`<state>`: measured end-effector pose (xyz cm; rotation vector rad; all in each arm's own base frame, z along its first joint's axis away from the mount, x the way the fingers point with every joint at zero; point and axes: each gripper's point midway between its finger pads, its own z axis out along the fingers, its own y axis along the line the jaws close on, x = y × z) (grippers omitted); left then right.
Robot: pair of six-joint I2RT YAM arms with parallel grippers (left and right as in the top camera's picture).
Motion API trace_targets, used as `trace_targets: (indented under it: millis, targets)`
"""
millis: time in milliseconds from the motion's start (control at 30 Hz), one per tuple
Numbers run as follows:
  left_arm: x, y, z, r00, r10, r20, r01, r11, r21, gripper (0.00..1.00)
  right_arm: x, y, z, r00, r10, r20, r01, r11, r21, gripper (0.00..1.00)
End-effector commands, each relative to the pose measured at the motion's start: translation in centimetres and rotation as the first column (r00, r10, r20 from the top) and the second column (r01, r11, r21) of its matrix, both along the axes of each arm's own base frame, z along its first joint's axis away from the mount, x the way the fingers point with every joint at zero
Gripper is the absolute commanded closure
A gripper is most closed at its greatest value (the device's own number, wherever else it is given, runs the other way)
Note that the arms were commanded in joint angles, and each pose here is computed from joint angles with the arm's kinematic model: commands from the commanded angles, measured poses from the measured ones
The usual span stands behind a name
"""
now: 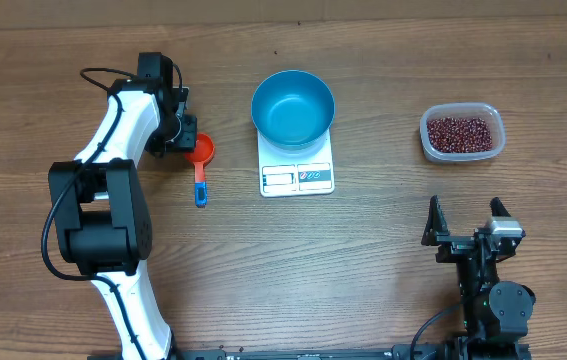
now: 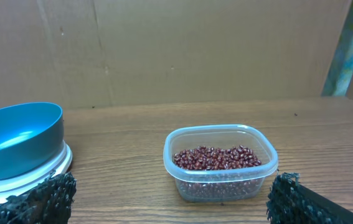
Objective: Scoop item into bowl and weigh 150g on scale
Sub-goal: 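Lower the left gripper and close it on the red scoop's rim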
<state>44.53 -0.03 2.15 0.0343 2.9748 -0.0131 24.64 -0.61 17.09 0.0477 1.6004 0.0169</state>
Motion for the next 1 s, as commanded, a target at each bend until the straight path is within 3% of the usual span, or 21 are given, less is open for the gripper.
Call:
trace_targets:
  millis: [0,533,967]
  targets:
    - [0.56,-0.44,0.14,1.000,0.004,0.008,-0.004,1.000,-0.017,0.58,0.01,0.06,-0.15,1.000,0.001,0.005,-0.001,1.000,-0.005,0.00]
    - [0.60,-0.81,-0.20,1.000,0.018,0.013,-0.018,1.000,-0.021,0.48,0.01,0.06,-0.15,1.000,0.001,0.005,-0.001,1.000,-0.005,0.00]
    - [0.89,-1.17,-0.17,0.999,0.036,0.025,-0.036,0.999,-0.027,0.49,0.01,0.06,-0.15,1.000,0.001,0.005,-0.001,1.000,-0.005,0.00]
